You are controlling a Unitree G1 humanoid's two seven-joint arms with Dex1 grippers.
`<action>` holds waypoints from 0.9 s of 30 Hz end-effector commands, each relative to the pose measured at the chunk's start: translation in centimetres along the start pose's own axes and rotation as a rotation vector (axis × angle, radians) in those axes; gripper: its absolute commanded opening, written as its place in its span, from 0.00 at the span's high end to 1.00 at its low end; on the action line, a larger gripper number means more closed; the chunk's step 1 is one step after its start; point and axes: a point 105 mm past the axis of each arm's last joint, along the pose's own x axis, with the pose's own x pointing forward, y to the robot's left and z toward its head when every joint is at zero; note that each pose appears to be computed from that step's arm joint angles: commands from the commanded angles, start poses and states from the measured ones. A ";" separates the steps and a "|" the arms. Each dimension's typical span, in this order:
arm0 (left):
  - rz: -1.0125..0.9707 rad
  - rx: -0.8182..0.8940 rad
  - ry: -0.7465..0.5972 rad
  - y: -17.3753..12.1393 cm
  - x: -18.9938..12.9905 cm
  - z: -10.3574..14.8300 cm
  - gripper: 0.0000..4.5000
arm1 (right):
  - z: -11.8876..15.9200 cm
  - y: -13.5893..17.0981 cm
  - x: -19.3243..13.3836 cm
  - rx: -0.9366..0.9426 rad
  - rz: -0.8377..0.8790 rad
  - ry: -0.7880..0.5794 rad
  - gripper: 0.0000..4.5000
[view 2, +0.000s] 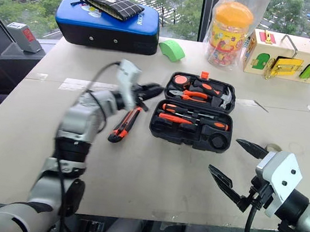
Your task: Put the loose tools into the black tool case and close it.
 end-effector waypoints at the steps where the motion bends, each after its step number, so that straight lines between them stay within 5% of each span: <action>1: 0.077 0.031 0.079 -0.1 -2.7 -1.4 0.30 | 0.6 0.4 0.3 -0.007 0.040 -0.027 0.00; 4: 0.145 0.027 0.198 -0.8 -4.2 -4.2 0.00 | 0.5 0.4 0.5 -0.002 0.057 -0.028 0.00; 12: 0.267 0.082 0.458 -1.4 -5.8 -10.7 0.00 | 0.4 0.1 0.6 -0.005 0.091 -0.021 0.00; 15: 0.220 0.035 0.447 -2.1 -5.6 -11.3 0.17 | 0.3 0.0 0.7 -0.005 0.093 -0.019 0.00; 16: 0.205 0.036 0.412 -2.1 -5.5 -10.7 0.30 | 0.2 0.0 0.7 -0.005 0.093 -0.018 0.00; 19: 0.164 0.059 0.221 -1.7 -4.6 -6.8 0.59 | 0.2 -0.1 0.7 -0.006 0.084 -0.020 0.00; 24: -0.245 0.180 0.052 -5.4 -2.9 -0.6 0.63 | -0.1 0.0 0.3 -0.003 0.060 -0.017 0.00; 27: -0.566 0.343 0.165 -8.4 -2.8 -1.3 0.63 | -0.2 -0.3 -0.3 -0.003 0.034 -0.011 0.00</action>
